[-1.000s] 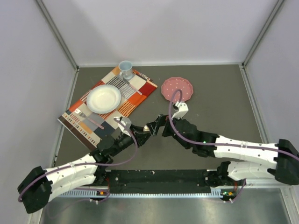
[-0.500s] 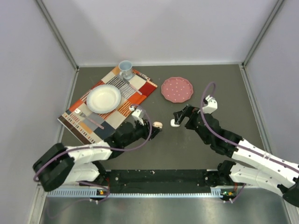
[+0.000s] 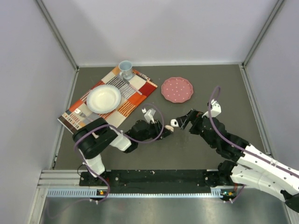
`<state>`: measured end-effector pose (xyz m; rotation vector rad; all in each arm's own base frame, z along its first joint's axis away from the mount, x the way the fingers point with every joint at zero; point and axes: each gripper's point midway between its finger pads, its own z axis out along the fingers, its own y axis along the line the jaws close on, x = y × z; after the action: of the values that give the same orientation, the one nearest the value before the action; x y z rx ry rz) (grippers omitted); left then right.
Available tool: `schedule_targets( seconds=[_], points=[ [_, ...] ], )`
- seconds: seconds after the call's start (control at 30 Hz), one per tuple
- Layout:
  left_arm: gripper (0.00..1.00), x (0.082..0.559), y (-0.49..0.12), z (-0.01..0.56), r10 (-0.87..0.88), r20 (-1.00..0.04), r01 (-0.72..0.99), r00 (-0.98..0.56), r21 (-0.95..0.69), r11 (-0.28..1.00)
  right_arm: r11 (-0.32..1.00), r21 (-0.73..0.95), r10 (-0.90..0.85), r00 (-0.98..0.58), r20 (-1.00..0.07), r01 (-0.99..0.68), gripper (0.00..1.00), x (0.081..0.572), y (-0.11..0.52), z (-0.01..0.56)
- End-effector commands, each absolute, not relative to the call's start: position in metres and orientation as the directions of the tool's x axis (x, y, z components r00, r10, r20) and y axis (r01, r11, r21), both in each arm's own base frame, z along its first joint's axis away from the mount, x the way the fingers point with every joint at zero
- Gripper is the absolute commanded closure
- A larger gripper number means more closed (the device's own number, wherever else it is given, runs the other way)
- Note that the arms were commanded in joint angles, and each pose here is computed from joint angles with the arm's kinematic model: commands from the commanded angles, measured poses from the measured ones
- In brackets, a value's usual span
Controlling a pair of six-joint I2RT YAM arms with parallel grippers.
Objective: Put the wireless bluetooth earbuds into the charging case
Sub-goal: Place the charging case with the earbuds at the center of the board.
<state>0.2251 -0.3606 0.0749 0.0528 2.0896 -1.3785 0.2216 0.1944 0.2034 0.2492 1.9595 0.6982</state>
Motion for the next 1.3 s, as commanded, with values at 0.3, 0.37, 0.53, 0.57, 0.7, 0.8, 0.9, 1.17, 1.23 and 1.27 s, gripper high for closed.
schedule_targets(
  seconds=[0.3, 0.37, 0.53, 0.57, 0.7, 0.8, 0.9, 1.17, 1.23, 1.27],
  points=[
    [0.92, 0.247, -0.358, 0.073, -0.502, -0.330, 0.164, -0.799, -0.924, 0.346, 0.817, 0.564, 0.465, -0.444, -0.766, -0.119, 0.01, 0.220, 0.179, 0.208],
    [0.91, 0.250, -0.354, 0.068, -0.519, -0.326, 0.140, -0.790, -0.920, 0.365, 0.818, 0.563, 0.464, -0.444, -0.766, -0.117, 0.01, 0.220, 0.179, 0.209],
    [0.86, 0.253, -0.344, 0.051, -0.527, -0.327, 0.075, -0.784, -0.894, 0.443, 0.821, 0.560, 0.464, -0.443, -0.767, -0.109, 0.01, 0.221, 0.178, 0.208],
    [0.85, 0.253, -0.345, 0.049, -0.524, -0.326, 0.065, -0.787, -0.888, 0.455, 0.820, 0.562, 0.466, -0.442, -0.766, -0.109, 0.01, 0.221, 0.178, 0.208],
    [0.81, 0.253, -0.342, 0.040, -0.519, -0.316, 0.028, -0.795, -0.872, 0.489, 0.824, 0.556, 0.461, -0.445, -0.768, -0.106, 0.01, 0.222, 0.179, 0.207],
    [0.77, 0.253, -0.338, 0.036, -0.525, -0.307, 0.007, -0.793, -0.868, 0.497, 0.822, 0.562, 0.470, -0.446, -0.762, -0.094, 0.01, 0.222, 0.178, 0.205],
    [0.67, 0.251, -0.334, 0.034, -0.523, -0.309, -0.001, -0.794, -0.860, 0.511, 0.820, 0.565, 0.473, -0.447, -0.759, -0.090, 0.01, 0.222, 0.177, 0.205],
    [0.46, 0.249, -0.327, 0.034, -0.494, -0.351, 0.019, -0.796, -0.830, 0.558, 0.825, 0.558, 0.468, -0.449, -0.761, -0.086, 0.01, 0.222, 0.177, 0.202],
    [0.44, 0.247, -0.324, 0.033, -0.491, -0.351, 0.014, -0.797, -0.823, 0.567, 0.824, 0.560, 0.469, -0.449, -0.761, -0.087, 0.01, 0.222, 0.177, 0.203],
    [0.44, 0.247, -0.323, 0.032, -0.488, -0.355, 0.014, -0.797, -0.820, 0.573, 0.824, 0.560, 0.468, -0.449, -0.761, -0.089, 0.01, 0.222, 0.177, 0.204]
  ],
)
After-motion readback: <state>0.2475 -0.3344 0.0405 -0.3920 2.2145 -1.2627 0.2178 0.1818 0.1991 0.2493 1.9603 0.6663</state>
